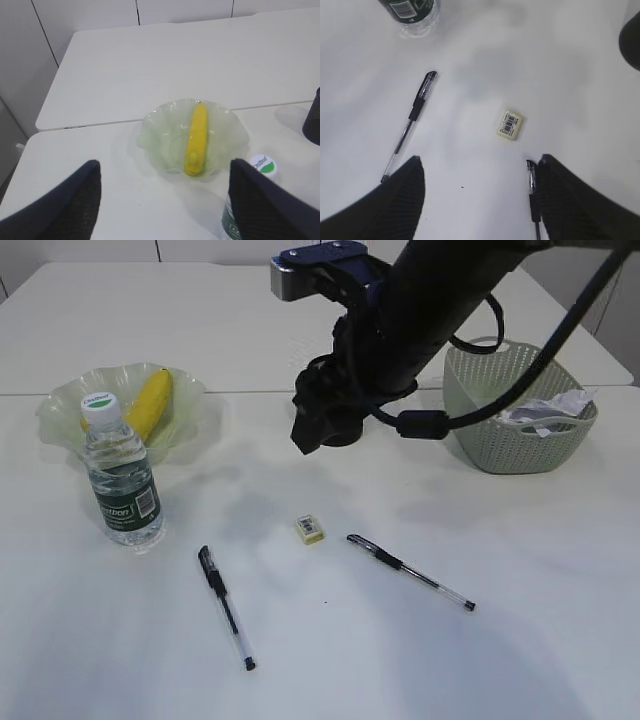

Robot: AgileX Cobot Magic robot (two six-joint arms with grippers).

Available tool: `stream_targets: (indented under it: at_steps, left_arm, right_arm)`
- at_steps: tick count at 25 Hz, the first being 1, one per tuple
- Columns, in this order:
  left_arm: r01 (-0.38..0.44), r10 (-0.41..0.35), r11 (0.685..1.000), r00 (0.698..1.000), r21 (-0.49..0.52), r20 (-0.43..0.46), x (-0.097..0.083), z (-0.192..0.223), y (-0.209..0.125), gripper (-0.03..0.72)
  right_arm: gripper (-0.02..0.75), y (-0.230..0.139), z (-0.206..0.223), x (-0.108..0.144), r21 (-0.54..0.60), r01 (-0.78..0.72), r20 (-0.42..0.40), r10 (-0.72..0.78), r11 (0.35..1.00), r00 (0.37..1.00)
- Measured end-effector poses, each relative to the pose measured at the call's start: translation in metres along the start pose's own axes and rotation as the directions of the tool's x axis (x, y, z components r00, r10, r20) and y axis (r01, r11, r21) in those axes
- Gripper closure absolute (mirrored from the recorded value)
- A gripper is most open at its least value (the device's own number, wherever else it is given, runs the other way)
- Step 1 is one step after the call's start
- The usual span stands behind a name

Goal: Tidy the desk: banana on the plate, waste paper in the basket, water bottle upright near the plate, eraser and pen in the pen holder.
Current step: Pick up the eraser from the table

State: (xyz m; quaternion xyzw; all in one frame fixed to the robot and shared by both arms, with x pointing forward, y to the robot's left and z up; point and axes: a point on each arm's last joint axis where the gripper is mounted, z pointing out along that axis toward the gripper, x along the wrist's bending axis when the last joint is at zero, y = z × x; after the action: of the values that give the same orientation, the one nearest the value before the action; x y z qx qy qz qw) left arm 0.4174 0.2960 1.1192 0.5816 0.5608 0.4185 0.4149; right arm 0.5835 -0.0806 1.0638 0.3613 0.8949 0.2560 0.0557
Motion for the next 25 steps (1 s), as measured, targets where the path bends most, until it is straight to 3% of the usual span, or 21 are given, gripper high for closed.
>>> stream_targets:
  at_steps: [12,25]
  left_arm:
    - [-0.004,0.004,1.000,1.000,0.004,-0.002,0.000,0.000,0.000,0.117]
    - [-0.020,0.021,0.999,1.000,0.047,-0.010,0.001,0.000,-0.004,0.117]
  right_arm:
    - [0.225,-0.007,0.048,-0.011,0.076,-0.167,0.007,0.167,0.983,0.986]
    - [0.224,-0.012,0.098,-0.010,0.095,-0.242,0.019,0.241,0.966,0.970]
